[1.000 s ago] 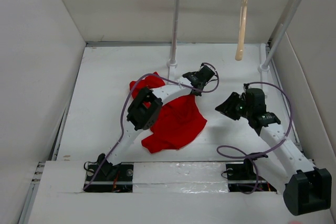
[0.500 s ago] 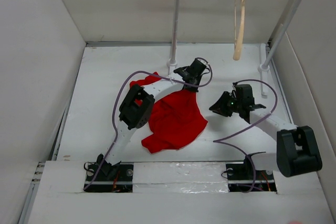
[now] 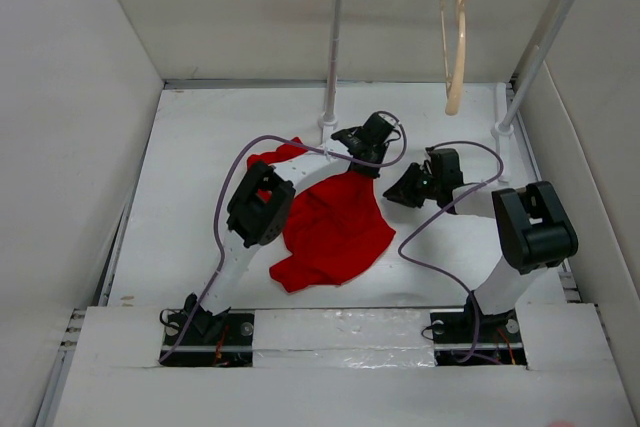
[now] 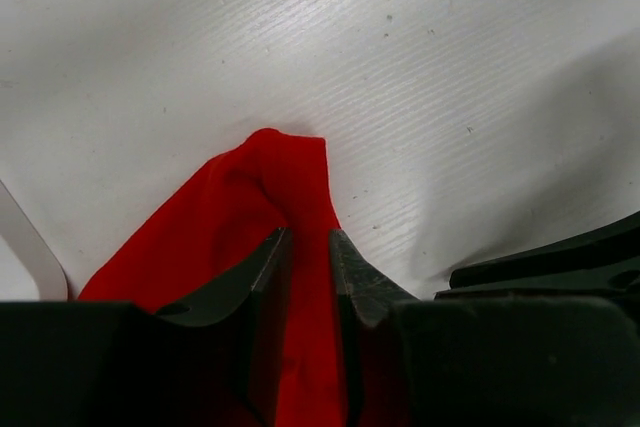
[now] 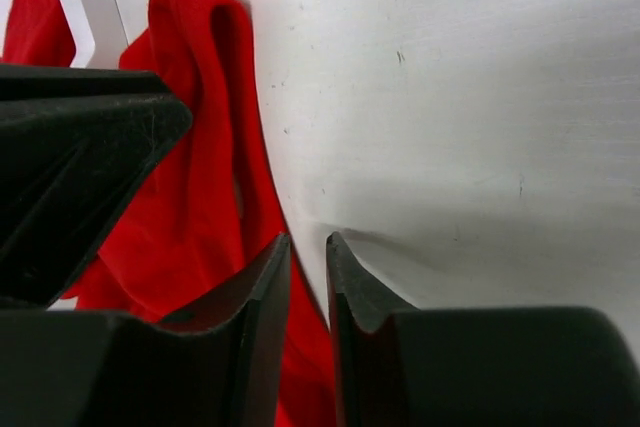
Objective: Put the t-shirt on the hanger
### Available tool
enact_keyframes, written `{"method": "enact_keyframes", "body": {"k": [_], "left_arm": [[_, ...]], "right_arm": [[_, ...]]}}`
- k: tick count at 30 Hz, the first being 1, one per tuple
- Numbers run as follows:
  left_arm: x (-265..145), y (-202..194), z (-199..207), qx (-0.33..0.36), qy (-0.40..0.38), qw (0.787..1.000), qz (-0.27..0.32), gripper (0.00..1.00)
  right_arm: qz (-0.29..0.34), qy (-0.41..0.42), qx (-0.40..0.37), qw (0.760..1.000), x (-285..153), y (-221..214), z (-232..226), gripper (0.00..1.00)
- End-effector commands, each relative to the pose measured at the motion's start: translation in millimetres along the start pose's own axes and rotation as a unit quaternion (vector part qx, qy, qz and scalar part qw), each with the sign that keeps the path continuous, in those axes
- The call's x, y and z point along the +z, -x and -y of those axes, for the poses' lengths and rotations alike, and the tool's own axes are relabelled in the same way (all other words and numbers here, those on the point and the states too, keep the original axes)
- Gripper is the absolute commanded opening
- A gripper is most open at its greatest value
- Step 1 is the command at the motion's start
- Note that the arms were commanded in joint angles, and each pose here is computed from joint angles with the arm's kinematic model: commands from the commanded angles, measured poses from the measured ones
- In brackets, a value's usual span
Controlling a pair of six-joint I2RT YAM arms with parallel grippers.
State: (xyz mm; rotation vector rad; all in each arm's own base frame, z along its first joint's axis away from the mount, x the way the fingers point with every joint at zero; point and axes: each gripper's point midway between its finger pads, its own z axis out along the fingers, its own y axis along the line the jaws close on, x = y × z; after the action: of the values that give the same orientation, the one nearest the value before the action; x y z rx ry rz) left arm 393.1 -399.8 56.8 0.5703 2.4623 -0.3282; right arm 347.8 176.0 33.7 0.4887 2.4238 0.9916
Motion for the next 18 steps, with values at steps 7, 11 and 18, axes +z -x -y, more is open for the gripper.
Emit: {"method": "enact_keyframes", "body": {"k": [7,11,18], "left_arm": [[0.1,-8.9,-0.5,0.027,-0.003,0.999,-0.020,0.24],[4.0,-14.4,3.4,0.038,-0.002,0.999,-0.029,0.27],[12.4,-17.7,0.8,0.041,0.005,0.999,-0.033,0.15]], "right_arm": [[0.036,0.040,-0.019,0.998,-2.6,17.6,-31.2,0.32],[0.035,0.040,-0.019,0.998,-3.3,18.1,-32.6,0.33],[0.037,0.039,-0.020,0.998,-5.6,17.6,-32.4,0.33]]}}
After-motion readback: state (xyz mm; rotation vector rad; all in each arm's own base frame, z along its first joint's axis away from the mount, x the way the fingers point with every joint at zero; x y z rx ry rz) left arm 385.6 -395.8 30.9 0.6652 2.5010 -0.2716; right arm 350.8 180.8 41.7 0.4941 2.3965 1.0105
